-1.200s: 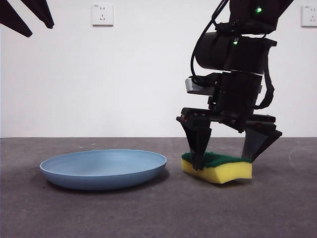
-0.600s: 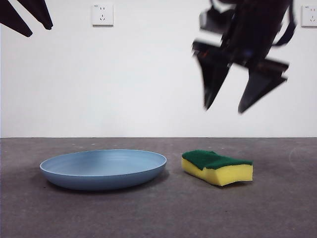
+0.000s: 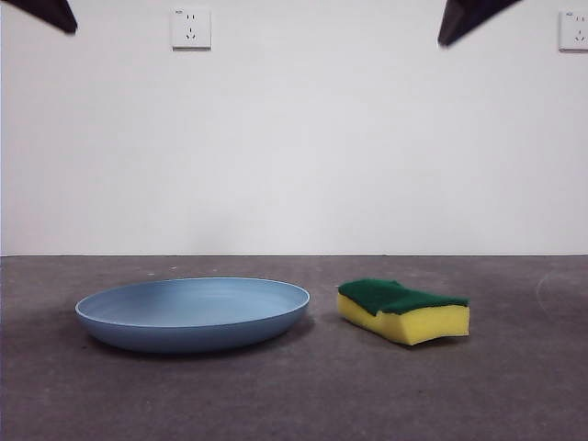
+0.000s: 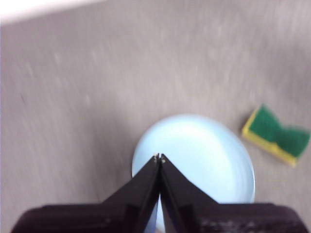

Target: Pick up the plate,pick up the cloth,clean the plate with the cloth

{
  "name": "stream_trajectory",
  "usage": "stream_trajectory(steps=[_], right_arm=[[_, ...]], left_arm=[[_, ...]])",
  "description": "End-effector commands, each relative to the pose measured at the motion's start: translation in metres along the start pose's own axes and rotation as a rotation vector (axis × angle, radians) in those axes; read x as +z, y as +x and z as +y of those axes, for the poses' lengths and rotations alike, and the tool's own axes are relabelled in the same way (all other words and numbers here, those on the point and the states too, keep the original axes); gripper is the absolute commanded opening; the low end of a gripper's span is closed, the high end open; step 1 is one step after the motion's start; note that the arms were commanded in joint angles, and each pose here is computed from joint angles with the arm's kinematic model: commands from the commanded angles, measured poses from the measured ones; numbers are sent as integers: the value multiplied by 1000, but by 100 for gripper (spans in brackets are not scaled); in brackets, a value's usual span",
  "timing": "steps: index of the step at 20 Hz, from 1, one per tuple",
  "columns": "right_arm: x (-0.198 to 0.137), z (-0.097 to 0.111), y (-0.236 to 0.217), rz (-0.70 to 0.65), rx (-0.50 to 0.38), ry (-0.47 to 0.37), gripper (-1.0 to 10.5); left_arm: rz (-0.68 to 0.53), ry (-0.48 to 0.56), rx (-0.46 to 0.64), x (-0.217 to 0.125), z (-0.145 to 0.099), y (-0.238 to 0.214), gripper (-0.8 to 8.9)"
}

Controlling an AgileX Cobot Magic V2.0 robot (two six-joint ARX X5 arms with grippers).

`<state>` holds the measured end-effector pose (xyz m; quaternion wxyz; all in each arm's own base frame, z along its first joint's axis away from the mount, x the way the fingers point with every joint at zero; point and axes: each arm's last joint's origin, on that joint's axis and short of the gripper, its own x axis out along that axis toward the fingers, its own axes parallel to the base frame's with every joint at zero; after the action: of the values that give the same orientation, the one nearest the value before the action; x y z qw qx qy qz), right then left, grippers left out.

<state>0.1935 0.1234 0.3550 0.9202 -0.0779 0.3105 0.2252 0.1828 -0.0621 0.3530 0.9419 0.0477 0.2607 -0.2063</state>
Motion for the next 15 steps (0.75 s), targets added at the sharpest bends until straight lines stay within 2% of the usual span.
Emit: stream_trajectory(steps=[1, 5, 8, 10, 15], right_arm=[[-11, 4, -3, -68, 15, -17, -10], [-50, 10, -3, -181, -15, -28, -10], [-81, 12, -3, -239, -27, -28, -10], [-85, 11, -2, -203, -33, -31, 1], [-86, 11, -3, -204, -28, -31, 1]], left_arm=[[-67, 21, 4, -17, -2, -2, -8], [-188, -4, 89, -66, -2, -9, -7], [-305, -59, 77, -90, -4, -19, -7], [-301, -107, 62, -92, -5, -21, -4], [-276, -109, 72, -92, -4, -17, -4]])
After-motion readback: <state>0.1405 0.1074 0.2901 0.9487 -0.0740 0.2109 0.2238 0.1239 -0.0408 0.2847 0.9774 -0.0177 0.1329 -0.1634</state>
